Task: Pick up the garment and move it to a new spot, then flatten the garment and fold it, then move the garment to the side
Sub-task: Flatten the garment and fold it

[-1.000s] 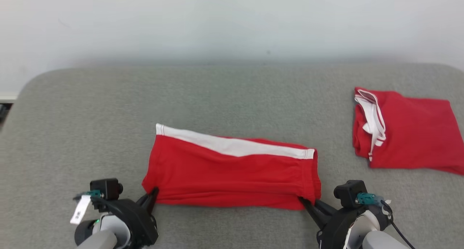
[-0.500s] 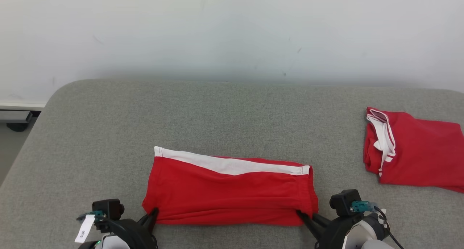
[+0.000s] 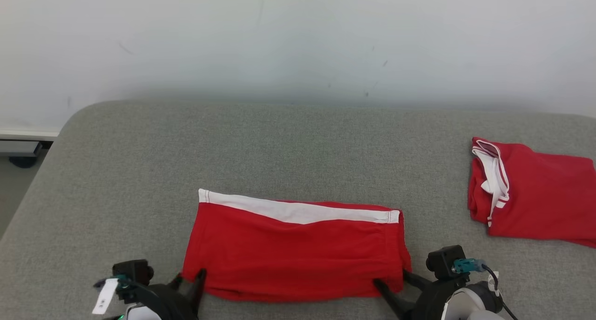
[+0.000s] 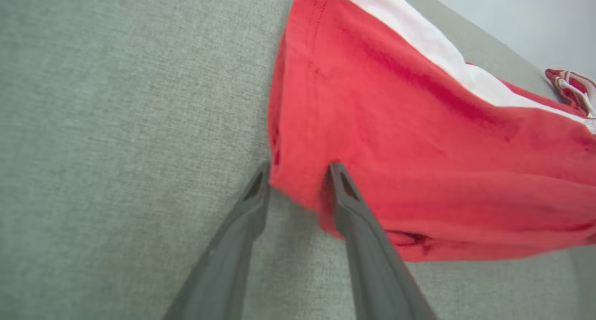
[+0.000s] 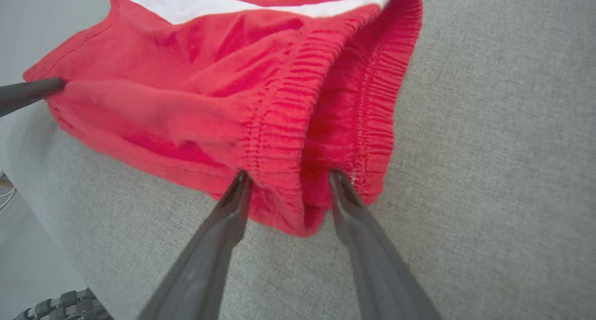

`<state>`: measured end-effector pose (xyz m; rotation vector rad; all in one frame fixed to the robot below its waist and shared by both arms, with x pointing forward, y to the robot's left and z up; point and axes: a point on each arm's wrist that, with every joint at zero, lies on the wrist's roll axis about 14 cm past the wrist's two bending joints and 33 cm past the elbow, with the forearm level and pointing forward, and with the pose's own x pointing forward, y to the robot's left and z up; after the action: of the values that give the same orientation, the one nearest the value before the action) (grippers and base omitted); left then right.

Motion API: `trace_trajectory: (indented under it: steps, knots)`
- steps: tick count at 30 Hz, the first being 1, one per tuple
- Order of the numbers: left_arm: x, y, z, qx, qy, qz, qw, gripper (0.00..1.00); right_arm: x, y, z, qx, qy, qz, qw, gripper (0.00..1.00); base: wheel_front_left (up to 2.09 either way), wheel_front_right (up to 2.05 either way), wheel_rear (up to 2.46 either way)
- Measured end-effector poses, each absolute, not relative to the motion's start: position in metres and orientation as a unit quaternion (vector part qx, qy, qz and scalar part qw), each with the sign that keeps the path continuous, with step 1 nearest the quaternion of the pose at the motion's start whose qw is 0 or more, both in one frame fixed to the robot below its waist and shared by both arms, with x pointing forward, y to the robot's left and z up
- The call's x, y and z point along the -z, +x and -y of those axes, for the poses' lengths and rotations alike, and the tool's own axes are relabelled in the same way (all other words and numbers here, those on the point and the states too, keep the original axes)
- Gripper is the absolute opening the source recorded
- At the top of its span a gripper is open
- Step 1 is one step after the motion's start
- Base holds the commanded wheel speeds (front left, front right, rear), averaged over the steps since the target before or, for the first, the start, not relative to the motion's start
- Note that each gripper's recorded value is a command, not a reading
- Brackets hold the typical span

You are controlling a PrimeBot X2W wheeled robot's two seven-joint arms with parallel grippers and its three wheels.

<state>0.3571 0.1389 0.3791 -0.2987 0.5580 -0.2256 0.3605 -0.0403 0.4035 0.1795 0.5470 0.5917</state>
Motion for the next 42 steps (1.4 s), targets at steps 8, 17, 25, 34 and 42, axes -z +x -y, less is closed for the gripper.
trace_trajectory:
  steps: [8, 17, 25, 34, 42]
  knots:
    - [-0.375, 0.343, -0.149, 0.091, -0.155, -0.271, 0.946, 1.0, -0.42, 0.351, 0.03, -0.297, 0.131, -0.251, 0.912, 1.0, 0.0, 0.0, 0.0]
    - [-0.386, 0.341, -0.166, 0.086, -0.113, -0.249, 0.958, 1.0, -0.46, 0.355, 0.043, -0.289, 0.184, -0.181, 0.922, 1.0, 0.0, 0.0, 0.0]
    - [-0.409, 0.355, -0.189, 0.051, -0.066, -0.211, 0.974, 1.0, -0.498, 0.377, 0.086, -0.225, 0.161, -0.081, 0.958, 1.0, 0.0, 0.0, 0.0]
    - [-0.42, 0.358, -0.201, 0.047, 0.01, -0.185, 0.981, 1.0, -0.505, 0.383, 0.127, -0.146, 0.105, -0.036, 0.983, 1.0, 0.0, 0.0, 0.0]
    - [-0.42, 0.341, -0.208, 0.046, 0.009, -0.174, 0.984, 1.0, -0.494, 0.378, 0.135, -0.127, 0.099, -0.044, 0.986, 1.0, 0.0, 0.0, 0.0]
